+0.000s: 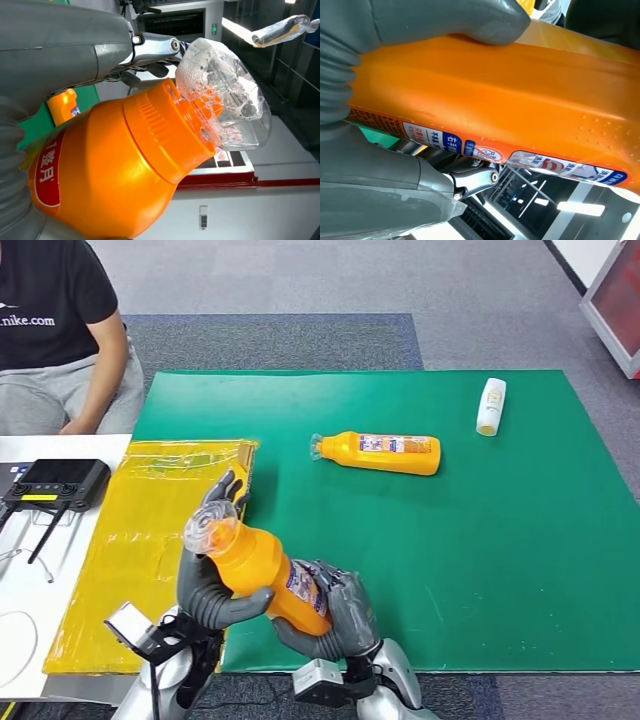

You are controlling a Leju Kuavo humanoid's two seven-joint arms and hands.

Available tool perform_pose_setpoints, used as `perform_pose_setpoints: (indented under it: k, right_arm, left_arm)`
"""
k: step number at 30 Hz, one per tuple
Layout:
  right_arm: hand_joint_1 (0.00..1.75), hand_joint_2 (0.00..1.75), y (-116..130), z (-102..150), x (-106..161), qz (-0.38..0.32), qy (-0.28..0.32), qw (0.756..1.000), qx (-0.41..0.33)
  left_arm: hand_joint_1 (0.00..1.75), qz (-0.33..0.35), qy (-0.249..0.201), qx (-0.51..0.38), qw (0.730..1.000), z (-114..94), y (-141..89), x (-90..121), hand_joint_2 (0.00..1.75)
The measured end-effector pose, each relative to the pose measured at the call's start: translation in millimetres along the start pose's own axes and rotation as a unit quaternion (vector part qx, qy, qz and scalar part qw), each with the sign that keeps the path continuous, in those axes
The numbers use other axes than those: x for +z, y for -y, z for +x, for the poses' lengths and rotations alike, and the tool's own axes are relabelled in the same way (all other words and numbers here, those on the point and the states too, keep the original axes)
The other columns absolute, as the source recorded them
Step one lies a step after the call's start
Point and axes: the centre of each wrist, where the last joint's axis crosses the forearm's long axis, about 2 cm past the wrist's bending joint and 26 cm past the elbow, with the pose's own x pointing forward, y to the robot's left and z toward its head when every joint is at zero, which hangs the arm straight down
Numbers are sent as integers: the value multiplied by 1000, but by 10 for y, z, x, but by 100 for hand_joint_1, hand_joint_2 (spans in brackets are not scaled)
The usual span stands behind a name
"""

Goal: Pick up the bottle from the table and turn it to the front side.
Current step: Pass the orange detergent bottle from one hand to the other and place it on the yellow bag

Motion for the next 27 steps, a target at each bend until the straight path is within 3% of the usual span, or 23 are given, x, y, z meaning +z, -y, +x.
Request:
perform_pose_setpoints:
  k: [11,15,18,20,24,25,27]
  right_arm:
    - [155,175,-8,14,-17,-3,8,1000,2]
    - [132,175,-4,14,-31,-3,11,1000,3]
    - [123,175,-1,13,-37,-5,11,1000,3]
    - [108,175,0,12,-39,-6,11,1000,2]
    - [29,175,0,11,-38,-9,9,1000,-1]
    - [17,175,-1,11,-35,-10,7,1000,-3]
    - [8,175,-4,12,-28,-12,4,1000,-6]
  left_arm:
    - [1,-11,5,14,1000,-2,40,-43,175]
    - [173,-14,3,28,999,-13,40,-60,175]
    - [175,-16,0,34,999,-21,53,-57,175]
    - [175,-18,-1,39,999,-26,67,-54,175]
    - [175,-20,-2,41,999,-31,91,-49,175]
    - [175,-20,-2,41,999,-31,96,-48,175]
    - [175,-20,-3,39,999,-31,99,-46,175]
